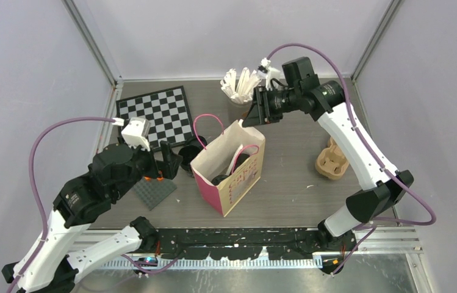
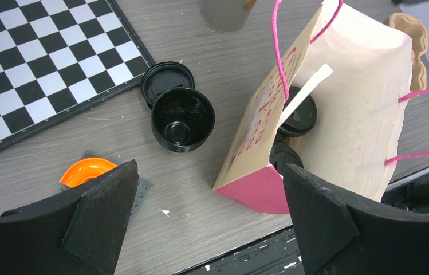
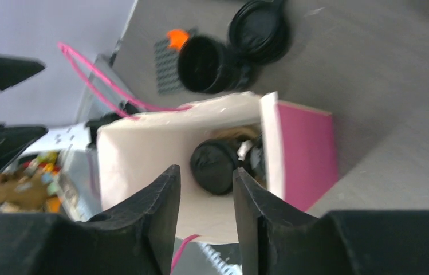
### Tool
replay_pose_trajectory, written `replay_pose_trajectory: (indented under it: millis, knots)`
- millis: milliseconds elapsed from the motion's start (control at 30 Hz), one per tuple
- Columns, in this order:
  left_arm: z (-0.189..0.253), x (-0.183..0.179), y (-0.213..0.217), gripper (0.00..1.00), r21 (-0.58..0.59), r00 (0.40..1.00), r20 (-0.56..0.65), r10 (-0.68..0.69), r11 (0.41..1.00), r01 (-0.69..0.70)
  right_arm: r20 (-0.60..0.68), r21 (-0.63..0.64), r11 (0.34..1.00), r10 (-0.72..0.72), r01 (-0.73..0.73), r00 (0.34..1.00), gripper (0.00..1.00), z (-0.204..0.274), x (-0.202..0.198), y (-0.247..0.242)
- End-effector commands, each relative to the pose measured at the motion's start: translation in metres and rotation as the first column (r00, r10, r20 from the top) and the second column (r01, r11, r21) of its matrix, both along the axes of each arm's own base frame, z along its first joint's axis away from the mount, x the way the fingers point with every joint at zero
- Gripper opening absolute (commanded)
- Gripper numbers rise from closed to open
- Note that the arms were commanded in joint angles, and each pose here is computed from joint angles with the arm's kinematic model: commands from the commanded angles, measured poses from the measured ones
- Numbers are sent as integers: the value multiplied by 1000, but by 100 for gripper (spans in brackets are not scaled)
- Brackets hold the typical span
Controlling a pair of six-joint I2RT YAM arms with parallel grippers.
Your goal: Pack the takeout coffee
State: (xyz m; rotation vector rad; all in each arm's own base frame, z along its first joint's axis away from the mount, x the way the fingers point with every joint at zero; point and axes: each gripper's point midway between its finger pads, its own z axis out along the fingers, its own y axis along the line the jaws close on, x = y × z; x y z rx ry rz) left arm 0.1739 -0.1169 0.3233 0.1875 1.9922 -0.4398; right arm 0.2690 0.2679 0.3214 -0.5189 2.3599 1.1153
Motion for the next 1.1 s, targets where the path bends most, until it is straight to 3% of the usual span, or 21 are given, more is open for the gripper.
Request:
replay_pose_trajectory:
  millis: [0, 100, 233, 333, 500, 633, 1067]
  knots:
    - [9, 1, 6, 100, -8, 999, 31, 23, 1000, -22, 271, -38, 978, -188, 205, 944, 45, 47, 45, -34]
    - [8, 1, 6, 100, -5, 999, 28, 25, 1000, -25, 362, -59, 919, -344, 390, 866, 45, 45, 83, -54]
    - [7, 1, 5, 100, -6, 999, 22, 25, 1000, -25, 440, -33, 775, -555, 631, 706, 44, 32, 131, -81]
    - [6, 0, 3, 100, -6, 1000, 12, 14, 1000, -13, 454, 5, 715, -625, 700, 635, 42, 31, 161, -84]
    - [2, -4, 2, 100, -8, 1000, -16, 5, 1000, -5, 428, 38, 763, -596, 645, 679, 41, 24, 200, -50]
    - [2, -7, 4, 100, -22, 1000, -21, 9, 1000, -9, 433, -3, 762, -583, 648, 688, 39, 11, 219, -44]
    - [0, -8, 10, 100, -19, 999, -19, 35, 999, -36, 401, -90, 768, -555, 635, 729, 32, -24, 230, -38]
